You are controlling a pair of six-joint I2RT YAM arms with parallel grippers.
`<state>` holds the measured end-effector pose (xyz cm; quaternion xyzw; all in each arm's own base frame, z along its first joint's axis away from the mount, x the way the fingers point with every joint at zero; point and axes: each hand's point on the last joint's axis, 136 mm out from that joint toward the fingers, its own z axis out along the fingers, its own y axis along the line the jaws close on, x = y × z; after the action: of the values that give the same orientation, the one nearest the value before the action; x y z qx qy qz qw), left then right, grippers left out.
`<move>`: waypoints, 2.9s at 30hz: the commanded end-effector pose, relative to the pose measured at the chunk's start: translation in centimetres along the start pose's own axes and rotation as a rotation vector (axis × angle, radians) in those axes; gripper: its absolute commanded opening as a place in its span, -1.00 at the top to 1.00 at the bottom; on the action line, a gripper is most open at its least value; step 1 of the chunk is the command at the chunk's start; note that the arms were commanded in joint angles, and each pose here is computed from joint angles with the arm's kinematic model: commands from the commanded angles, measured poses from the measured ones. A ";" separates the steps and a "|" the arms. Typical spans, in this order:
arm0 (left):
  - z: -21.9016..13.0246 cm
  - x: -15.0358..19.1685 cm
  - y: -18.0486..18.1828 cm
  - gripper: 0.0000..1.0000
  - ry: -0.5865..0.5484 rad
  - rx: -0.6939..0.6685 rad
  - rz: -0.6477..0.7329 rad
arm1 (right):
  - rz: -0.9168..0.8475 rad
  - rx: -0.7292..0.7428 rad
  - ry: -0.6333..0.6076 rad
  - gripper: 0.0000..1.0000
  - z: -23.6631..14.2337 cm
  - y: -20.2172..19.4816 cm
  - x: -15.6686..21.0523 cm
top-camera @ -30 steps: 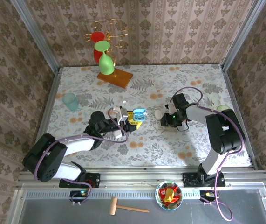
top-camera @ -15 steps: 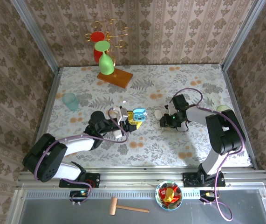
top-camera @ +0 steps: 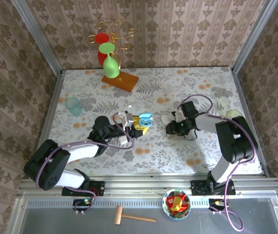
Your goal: Insert wireless bluetooth earbuds into charging case
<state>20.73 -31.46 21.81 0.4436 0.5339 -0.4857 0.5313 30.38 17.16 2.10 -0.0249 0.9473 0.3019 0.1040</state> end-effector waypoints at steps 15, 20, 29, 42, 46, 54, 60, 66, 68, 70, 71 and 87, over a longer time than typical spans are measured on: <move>0.0 -1.2 -0.6 0.35 -0.029 0.033 0.016 | -0.003 0.003 0.023 0.50 0.2 0.0 0.3; 0.0 -1.3 -0.5 0.35 -0.030 0.032 0.016 | -0.008 0.038 0.026 0.50 0.2 -0.4 0.2; 0.1 -1.1 -0.5 0.35 -0.027 0.036 0.011 | -0.028 0.039 0.022 0.45 0.4 -0.1 -0.5; 0.0 -0.9 -0.6 0.35 -0.025 0.030 0.009 | -0.028 0.070 0.030 0.64 0.3 -0.4 -0.3; 0.0 -0.8 -0.5 0.35 -0.023 0.027 0.010 | -0.053 0.123 -0.019 0.63 -0.6 0.0 -0.7; 0.1 -0.6 -0.5 0.35 -0.029 0.028 0.005 | 0.078 0.465 -0.307 0.68 -4.7 -0.1 -2.2; 0.1 -0.3 -0.4 0.35 -0.024 0.026 0.005 | 0.149 0.538 -0.434 0.71 -7.3 1.1 -2.3; 0.1 -0.3 0.0 0.35 -0.031 0.011 0.008 | 0.204 0.493 -0.474 0.71 -8.5 1.9 -2.2; 0.1 -0.2 0.1 0.35 -0.029 0.007 0.008 | 0.211 0.485 -0.480 0.72 -9.0 2.3 -2.1; 0.2 -0.1 0.3 0.35 -0.026 -0.003 0.015 | 0.209 0.466 -0.491 0.72 -9.5 2.7 -2.2; 0.2 0.0 0.4 0.35 -0.025 -0.010 0.018 | 0.202 0.458 -0.496 0.72 -9.7 3.0 -2.1; 0.6 1.0 3.8 0.39 -0.016 -0.119 0.060 | -0.122 0.196 -0.567 0.70 -14.0 14.3 -2.1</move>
<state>23.63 -31.47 18.82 0.4185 0.5723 -0.4553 0.5385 28.40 18.59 17.98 0.0673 0.9210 0.1635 0.3471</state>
